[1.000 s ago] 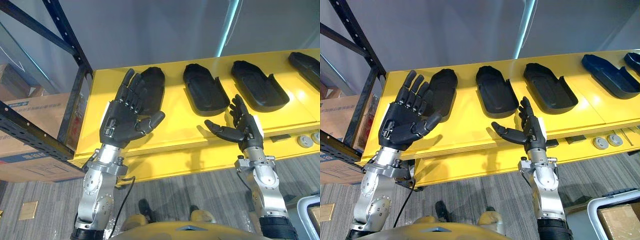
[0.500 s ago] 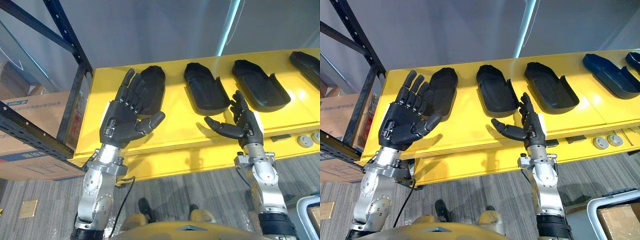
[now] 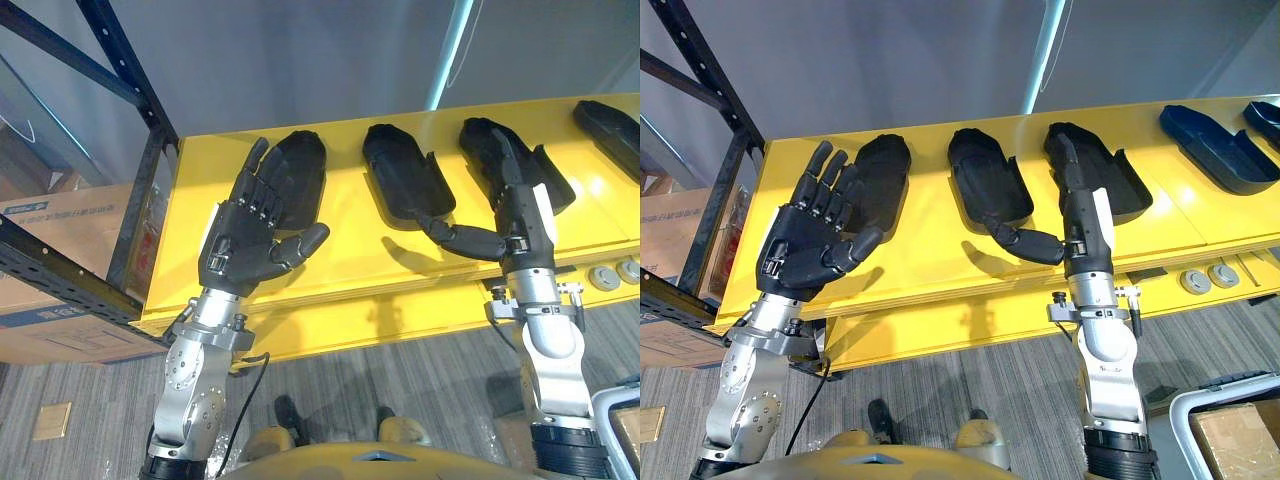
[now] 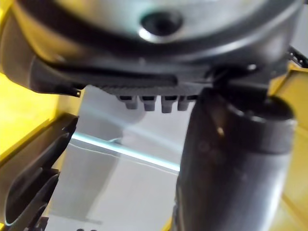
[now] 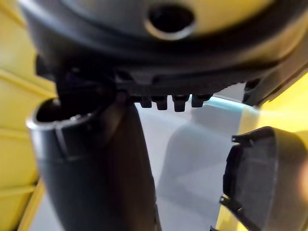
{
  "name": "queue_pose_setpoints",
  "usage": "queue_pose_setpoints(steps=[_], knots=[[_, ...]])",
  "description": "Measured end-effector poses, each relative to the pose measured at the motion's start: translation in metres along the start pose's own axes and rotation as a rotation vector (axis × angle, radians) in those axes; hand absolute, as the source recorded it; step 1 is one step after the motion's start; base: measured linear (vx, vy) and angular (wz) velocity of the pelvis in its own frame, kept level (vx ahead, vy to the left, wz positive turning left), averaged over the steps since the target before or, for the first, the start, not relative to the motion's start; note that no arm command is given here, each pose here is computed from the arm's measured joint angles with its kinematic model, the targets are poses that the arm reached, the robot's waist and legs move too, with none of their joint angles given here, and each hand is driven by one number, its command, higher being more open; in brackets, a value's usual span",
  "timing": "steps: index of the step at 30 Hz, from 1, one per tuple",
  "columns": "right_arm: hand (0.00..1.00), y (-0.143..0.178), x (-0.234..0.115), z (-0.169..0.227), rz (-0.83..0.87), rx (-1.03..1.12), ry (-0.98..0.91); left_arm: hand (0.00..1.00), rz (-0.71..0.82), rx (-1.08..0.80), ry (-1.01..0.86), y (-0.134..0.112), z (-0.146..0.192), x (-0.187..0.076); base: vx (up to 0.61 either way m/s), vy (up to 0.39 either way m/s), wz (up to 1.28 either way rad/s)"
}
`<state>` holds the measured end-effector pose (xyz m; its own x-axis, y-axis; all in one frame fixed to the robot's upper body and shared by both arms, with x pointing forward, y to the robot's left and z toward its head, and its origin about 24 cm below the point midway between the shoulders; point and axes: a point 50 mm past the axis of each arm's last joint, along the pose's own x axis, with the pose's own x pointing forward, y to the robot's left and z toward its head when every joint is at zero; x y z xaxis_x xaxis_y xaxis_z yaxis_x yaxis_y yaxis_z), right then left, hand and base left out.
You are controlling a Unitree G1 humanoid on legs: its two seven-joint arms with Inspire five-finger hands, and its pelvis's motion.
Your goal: Walk over and take three plastic housings, then place them on the shelf
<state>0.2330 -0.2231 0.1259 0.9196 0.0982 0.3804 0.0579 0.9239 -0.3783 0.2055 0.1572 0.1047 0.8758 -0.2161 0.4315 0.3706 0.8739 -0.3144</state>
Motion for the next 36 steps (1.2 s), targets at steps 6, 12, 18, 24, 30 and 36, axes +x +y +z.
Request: queue_pose_setpoints(steps=[6,12,18,24,30,36], knots=[[1.00,-0.006,0.028,0.015,0.286,-0.263,-0.037,1.00,-0.022,0.036,0.025,0.003,0.002,0.000,0.00,0.000,0.05],[1.00,-0.027,0.049,0.006,0.365,-0.361,0.088,1.00,-0.032,0.050,0.048,0.005,0.002,0.000,0.01,0.011,0.08],[1.00,-0.031,0.048,-0.020,0.389,-0.353,0.246,1.00,-0.027,0.052,0.064,0.008,-0.001,-0.002,0.00,0.000,0.00],[1.00,-0.031,0.049,-0.024,0.441,-0.378,0.306,1.00,-0.013,0.048,0.094,0.012,-0.008,-0.004,0.00,0.000,0.00],[1.00,-0.025,0.046,-0.030,0.531,-0.361,0.341,1.00,-0.014,0.049,0.094,0.012,-0.008,-0.004,0.00,0.005,0.00],[1.00,-0.025,0.043,-0.030,0.638,-0.388,0.372,1.00,-0.021,0.048,0.095,0.012,-0.008,-0.004,0.00,0.000,0.00]])
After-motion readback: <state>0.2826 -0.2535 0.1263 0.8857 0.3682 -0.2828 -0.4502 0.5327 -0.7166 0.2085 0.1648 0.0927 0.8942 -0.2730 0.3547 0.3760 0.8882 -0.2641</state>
